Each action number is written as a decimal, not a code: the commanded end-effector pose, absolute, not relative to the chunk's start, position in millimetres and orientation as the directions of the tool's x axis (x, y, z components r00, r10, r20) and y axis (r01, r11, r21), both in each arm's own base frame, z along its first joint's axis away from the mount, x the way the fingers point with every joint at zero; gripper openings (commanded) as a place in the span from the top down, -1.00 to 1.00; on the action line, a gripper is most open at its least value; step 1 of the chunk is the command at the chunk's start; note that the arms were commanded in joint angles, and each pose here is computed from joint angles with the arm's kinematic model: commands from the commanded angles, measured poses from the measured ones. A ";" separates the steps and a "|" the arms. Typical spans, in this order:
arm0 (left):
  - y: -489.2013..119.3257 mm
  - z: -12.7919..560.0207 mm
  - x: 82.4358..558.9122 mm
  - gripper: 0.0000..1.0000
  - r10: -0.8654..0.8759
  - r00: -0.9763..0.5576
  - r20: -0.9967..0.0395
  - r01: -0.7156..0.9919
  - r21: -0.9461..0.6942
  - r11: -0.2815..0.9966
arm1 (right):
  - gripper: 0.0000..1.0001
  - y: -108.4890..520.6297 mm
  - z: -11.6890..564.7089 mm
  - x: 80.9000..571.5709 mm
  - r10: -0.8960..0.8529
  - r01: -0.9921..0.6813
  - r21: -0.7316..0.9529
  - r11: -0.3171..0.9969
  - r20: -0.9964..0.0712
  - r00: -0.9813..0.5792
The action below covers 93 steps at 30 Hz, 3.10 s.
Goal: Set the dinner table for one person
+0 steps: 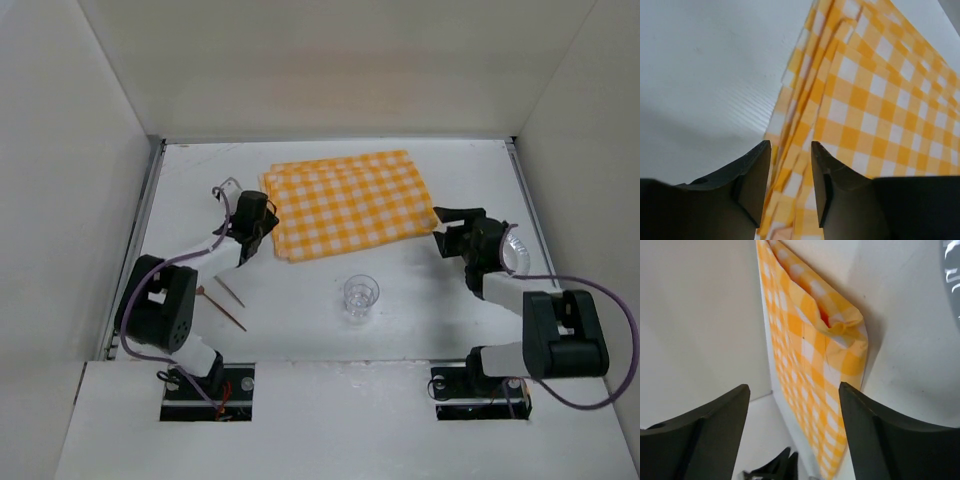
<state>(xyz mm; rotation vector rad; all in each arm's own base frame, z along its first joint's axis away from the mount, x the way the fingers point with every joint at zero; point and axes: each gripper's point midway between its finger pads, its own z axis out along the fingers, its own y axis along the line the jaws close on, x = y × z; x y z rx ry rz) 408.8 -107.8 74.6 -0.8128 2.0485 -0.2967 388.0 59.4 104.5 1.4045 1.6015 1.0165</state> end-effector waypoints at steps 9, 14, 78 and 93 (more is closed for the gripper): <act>-141.6 72.9 315.1 0.05 -0.471 -0.561 -0.681 -0.315 -0.350 0.882 | 0.43 28.0 117.0 364.9 0.786 0.479 0.654 0.586 -0.601 -0.142; -157.5 45.2 306.5 0.10 -0.454 -0.621 -0.639 -0.308 -0.333 0.891 | 0.52 40.1 89.4 366.6 0.765 0.483 0.609 0.629 -0.593 -0.250; -150.0 63.1 399.7 0.52 -0.630 -0.482 -0.609 -0.357 -0.520 0.776 | 0.30 43.7 61.4 387.3 0.667 0.504 0.453 0.736 -0.611 -0.426; -212.2 70.9 325.8 0.83 -0.546 -0.595 -0.589 -0.208 -0.543 0.813 | 0.81 88.3 138.5 348.0 0.626 0.266 0.567 0.780 -0.686 -0.371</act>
